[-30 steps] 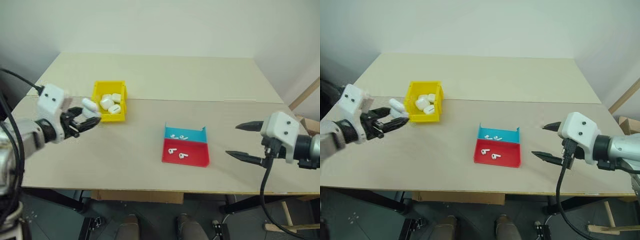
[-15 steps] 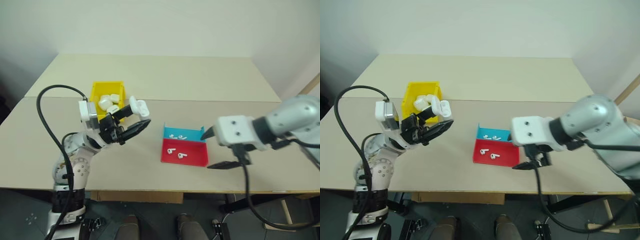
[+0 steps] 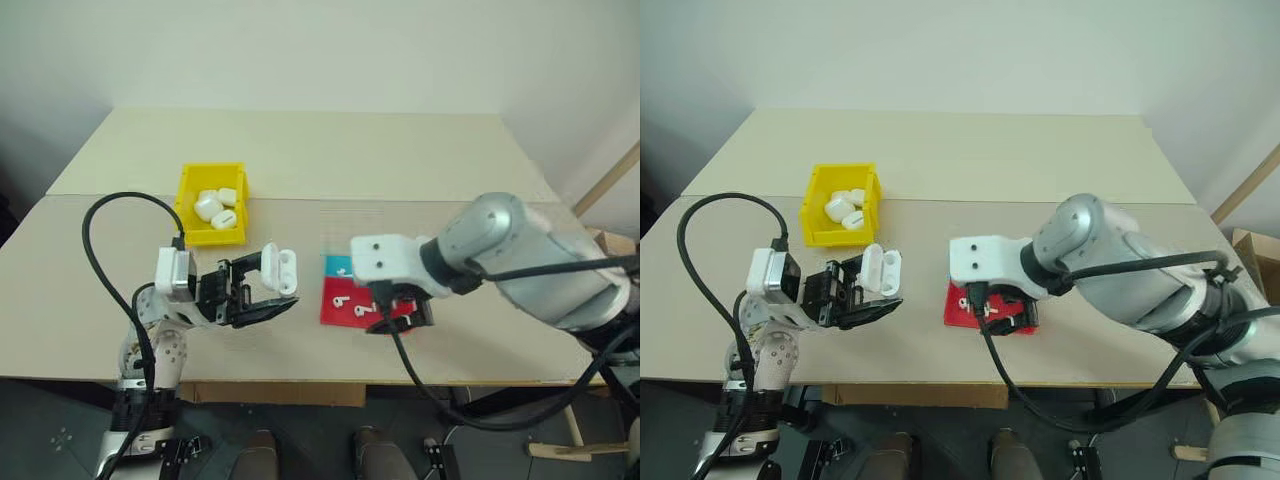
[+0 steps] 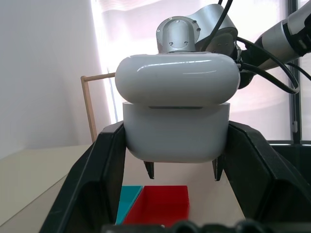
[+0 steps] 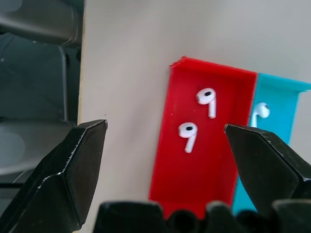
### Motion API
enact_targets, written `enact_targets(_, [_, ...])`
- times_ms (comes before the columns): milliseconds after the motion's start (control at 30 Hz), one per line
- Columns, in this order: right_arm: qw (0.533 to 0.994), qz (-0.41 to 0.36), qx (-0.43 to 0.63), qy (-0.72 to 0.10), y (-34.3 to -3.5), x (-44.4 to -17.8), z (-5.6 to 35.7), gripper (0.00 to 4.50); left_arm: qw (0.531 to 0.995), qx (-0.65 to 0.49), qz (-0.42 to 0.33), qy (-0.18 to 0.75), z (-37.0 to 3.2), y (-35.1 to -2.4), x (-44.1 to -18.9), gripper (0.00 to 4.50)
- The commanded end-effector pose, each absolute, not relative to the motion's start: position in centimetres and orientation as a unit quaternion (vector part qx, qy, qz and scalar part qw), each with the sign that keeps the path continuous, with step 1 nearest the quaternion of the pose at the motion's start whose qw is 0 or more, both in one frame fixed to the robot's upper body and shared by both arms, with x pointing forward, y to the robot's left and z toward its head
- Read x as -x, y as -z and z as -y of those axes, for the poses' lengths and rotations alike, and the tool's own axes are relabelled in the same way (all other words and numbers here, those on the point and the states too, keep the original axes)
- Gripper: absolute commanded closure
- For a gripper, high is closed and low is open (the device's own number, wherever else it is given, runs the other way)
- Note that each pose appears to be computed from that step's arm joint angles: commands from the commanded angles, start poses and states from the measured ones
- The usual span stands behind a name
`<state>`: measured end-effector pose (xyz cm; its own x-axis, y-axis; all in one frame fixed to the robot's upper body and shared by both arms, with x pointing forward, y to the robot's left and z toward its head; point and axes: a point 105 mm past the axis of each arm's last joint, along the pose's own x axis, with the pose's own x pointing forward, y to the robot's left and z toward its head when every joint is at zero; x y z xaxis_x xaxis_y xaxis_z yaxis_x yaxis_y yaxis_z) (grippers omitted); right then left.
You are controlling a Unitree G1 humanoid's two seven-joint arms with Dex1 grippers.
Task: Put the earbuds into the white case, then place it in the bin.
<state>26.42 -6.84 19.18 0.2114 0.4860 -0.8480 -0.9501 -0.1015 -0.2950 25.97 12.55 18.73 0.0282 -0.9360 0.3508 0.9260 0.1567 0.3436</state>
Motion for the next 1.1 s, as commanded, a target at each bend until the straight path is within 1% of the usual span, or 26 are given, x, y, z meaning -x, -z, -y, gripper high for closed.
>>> enact_targets(33, [0.62, -0.231, 0.489, -0.568, -19.5, -26.6, 6.1, 0.61, 0.711, -0.028, 0.262, 0.653, -12.7, -18.6, -25.4, 1.74])
enact_targets(133, [0.621, -0.233, 0.5, -0.557, -18.7, -27.5, 5.7, 1.6, 0.715, -0.033, 0.254, 0.651, -13.1, -18.1, -25.2, 1.74])
enact_targets(333, [0.623, -0.236, 0.521, -0.532, -17.6, -29.4, 5.6, 1.6, 0.724, -0.058, 0.233, 0.647, -14.1, -17.3, -24.7, 1.74])
enact_targets(433, [0.623, -0.237, 0.52, -0.534, -17.3, -29.9, 5.4, 1.6, 0.725, -0.072, 0.221, 0.648, -14.5, -17.0, -24.5, 1.74])
enact_targets(600, [0.611, -0.239, 0.528, -0.54, -16.8, -30.4, 5.3, 1.6, 0.726, -0.078, 0.214, 0.649, -15.0, -17.0, -24.0, 1.74])
enact_targets(800, [0.599, -0.248, 0.531, -0.545, -15.5, -30.7, 5.4, 1.6, 0.73, -0.087, 0.212, 0.644, -15.0, -17.3, -23.9, 1.74])
enact_targets(1100, [0.592, -0.258, 0.535, -0.545, -14.3, -31.3, 5.6, 1.6, 0.731, -0.083, 0.203, 0.646, -15.2, -17.5, -23.5, 1.74])
